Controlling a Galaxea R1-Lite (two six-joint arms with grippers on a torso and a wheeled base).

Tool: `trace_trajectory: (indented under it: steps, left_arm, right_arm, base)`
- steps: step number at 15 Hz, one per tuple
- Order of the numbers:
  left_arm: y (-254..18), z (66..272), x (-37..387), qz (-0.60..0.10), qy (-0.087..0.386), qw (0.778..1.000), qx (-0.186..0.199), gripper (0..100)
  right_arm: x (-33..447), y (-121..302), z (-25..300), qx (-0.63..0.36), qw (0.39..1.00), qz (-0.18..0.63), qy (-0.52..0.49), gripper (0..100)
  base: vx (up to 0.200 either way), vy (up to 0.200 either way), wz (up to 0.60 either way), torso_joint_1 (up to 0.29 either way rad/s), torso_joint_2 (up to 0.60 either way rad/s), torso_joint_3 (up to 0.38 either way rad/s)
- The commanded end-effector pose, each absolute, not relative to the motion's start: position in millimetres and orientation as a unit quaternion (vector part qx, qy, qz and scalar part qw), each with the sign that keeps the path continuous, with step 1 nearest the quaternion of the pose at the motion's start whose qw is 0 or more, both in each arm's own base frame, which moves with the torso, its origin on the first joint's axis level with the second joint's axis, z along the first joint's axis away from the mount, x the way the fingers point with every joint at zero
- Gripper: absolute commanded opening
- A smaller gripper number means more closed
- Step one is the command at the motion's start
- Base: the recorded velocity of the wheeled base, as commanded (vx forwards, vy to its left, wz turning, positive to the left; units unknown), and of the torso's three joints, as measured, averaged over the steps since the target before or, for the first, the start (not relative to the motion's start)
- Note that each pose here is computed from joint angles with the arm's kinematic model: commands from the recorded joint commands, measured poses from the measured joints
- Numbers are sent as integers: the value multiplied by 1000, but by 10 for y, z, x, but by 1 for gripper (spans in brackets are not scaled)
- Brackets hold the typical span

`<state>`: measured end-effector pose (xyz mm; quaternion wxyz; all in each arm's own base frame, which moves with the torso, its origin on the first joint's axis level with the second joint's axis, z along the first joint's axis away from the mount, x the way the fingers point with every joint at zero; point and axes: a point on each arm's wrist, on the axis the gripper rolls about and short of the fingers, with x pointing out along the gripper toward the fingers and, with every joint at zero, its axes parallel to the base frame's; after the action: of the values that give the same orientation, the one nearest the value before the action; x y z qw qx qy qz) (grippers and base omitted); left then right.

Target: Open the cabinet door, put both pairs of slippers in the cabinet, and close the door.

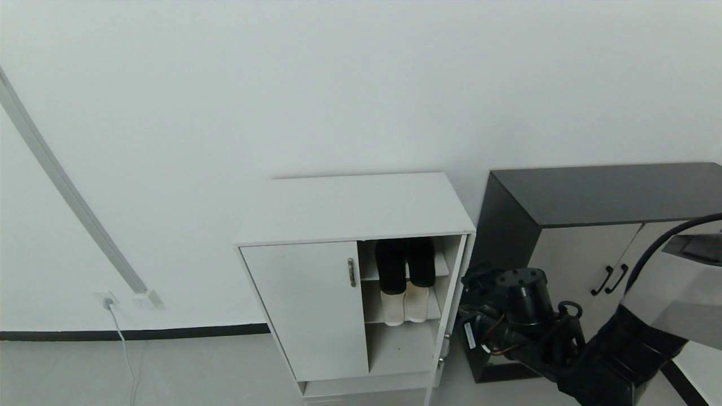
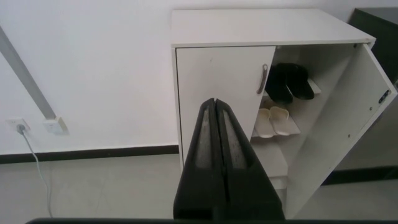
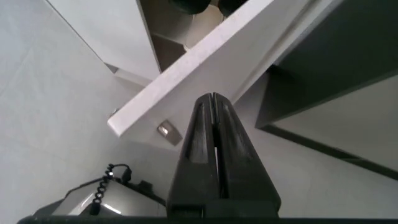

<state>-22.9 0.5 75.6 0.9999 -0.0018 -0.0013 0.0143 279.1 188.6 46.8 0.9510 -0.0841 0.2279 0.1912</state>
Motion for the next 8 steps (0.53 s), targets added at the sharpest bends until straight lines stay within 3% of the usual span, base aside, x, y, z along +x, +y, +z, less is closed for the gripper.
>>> trace_trajectory:
  steps: [1, 8]
  left_arm:
    - [5, 756, -228, 15, -1, 1000, -2, 0]
    - [5, 756, -228, 15, -1, 1000, -2, 0]
  right_arm:
    - [2886, 1951, 279, -90, 948, 190, 240, 0]
    - [3124, 2171, 323, -30, 957, 213, 197, 0]
  base:
    - [0, 0, 0, 0, 0, 0]
    - [0, 0, 0, 0, 0, 0]
